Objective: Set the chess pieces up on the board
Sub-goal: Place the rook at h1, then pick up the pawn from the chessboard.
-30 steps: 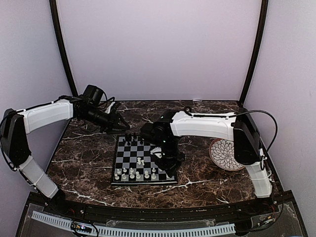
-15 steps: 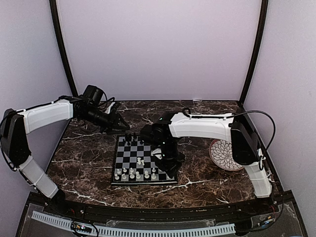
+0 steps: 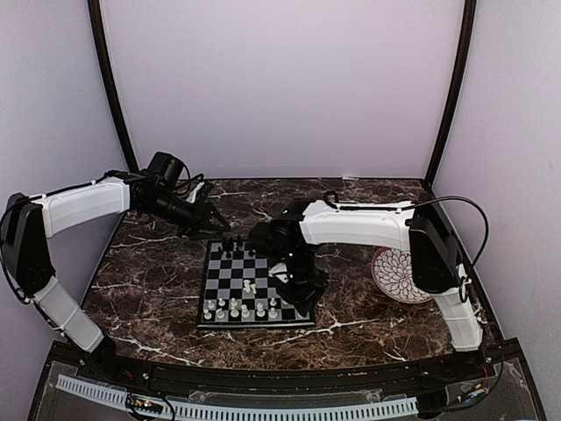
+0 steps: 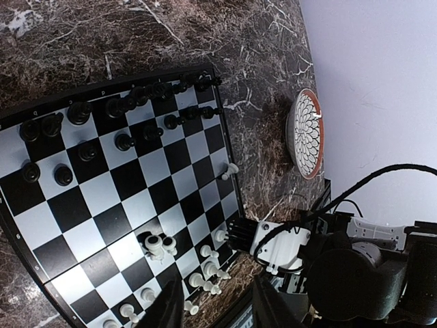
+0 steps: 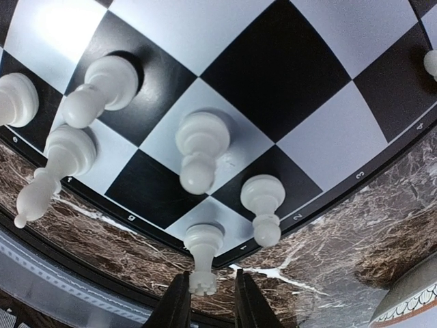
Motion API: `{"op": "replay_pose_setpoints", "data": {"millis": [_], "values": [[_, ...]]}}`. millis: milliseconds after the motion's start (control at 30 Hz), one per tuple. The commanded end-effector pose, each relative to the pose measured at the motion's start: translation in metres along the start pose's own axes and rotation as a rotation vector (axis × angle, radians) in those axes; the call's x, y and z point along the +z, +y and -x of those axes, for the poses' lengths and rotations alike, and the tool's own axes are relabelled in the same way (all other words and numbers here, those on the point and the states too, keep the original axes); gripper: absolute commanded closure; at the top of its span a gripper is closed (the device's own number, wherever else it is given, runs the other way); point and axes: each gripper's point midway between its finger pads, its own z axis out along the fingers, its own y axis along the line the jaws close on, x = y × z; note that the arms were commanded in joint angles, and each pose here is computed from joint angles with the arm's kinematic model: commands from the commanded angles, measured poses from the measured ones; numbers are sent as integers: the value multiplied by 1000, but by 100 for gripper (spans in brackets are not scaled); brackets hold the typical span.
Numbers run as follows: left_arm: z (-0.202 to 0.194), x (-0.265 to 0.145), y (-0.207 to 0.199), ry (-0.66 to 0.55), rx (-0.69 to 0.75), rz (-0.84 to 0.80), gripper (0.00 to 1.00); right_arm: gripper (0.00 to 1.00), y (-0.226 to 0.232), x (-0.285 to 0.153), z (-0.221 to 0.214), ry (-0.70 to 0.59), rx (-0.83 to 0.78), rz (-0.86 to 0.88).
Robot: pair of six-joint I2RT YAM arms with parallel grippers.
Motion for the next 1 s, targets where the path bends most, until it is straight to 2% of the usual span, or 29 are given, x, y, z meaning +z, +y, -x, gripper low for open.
{"op": "replay_pose_setpoints", "data": {"millis": [0,167,300,500,667,833,967], "values": [[-4,-9,-5,-5,8,-16,64,76,-9,1,2,-4,8,-52],[-4,-8,-6,-1,5,-22,64,77,-6,-1,2,-6,-5,-34],[-2,-10,-9,-7,12,-29,64,76,5,-21,6,-60,-20,26],[2,-20,-25,-36,73,-62,64,72,-4,-81,22,-269,62,127],[6,-33,-13,-95,119,61,64,76,-49,-99,41,-450,184,180],[1,-39,-19,-109,202,87,64,71,-71,-107,66,-602,-26,38],[-3,-40,-29,-115,214,58,64,68,-87,-90,80,-552,-134,-69]]}}
